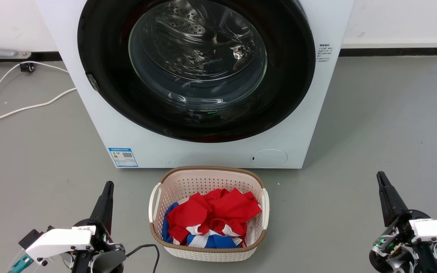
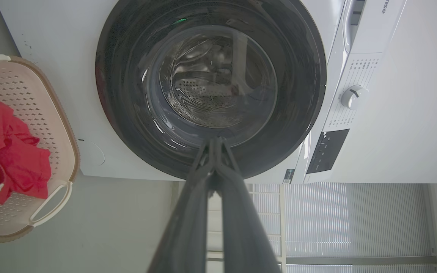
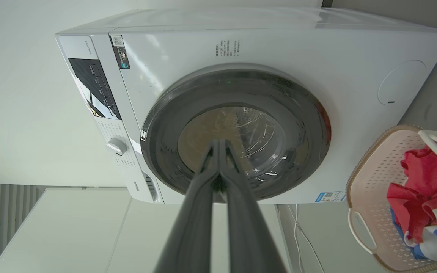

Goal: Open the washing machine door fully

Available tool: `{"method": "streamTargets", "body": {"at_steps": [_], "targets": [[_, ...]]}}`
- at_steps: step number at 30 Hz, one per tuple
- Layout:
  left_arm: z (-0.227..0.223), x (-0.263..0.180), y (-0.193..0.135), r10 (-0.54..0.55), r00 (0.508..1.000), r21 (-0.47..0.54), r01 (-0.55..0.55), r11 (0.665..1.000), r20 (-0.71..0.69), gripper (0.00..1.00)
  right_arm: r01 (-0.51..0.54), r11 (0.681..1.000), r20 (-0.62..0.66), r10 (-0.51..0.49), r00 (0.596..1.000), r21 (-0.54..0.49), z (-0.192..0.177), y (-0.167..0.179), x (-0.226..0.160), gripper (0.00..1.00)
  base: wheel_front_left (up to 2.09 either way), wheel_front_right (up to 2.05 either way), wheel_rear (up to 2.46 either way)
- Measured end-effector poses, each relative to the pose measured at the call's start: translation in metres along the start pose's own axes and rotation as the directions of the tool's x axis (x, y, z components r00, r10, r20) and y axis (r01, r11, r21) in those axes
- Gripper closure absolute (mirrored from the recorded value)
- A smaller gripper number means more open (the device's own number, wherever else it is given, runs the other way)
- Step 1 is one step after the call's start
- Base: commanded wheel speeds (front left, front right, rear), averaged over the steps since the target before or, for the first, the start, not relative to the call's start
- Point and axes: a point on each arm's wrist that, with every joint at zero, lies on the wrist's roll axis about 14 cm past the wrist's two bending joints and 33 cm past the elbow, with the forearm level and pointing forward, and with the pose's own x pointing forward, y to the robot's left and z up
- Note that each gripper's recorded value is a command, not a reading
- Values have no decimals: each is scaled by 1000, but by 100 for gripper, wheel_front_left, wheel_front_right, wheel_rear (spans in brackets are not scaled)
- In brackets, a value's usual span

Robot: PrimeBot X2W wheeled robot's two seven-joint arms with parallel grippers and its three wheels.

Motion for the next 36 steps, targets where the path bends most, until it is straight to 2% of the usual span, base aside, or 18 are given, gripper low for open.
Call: {"method": "streamTargets", "body": {"at_steps": [18, 19, 24, 29, 36], "targets": [[0, 0, 0, 0, 1000, 0, 0, 1000, 0, 100, 0, 1000, 1, 0, 1000, -1, 0, 0, 0, 100, 0, 0, 0], [0, 0, 0, 0, 1000, 0, 0, 1000, 0, 0, 0, 1000, 1, 0, 1000, -1, 0, 0, 0, 0, 0, 0, 0], [-3, -9, 21, 62, 998, -7, -62, 998, -6, 0, 62, 998, 5, -62, 998, 5, 0, -21, -10, 0, 0, 0, 0], [-11, -7, 16, 46, 999, 3, -46, 999, -14, 0, 51, 999, 7, -51, 999, -3, -4, -18, -9, 0, 0, 0, 0], [-20, -5, 7, 22, 999, 77, -20, 997, -29, 0, 43, 996, 9, -43, 999, -75, -8, -15, -9, 0, 0, 0, 0]]}}
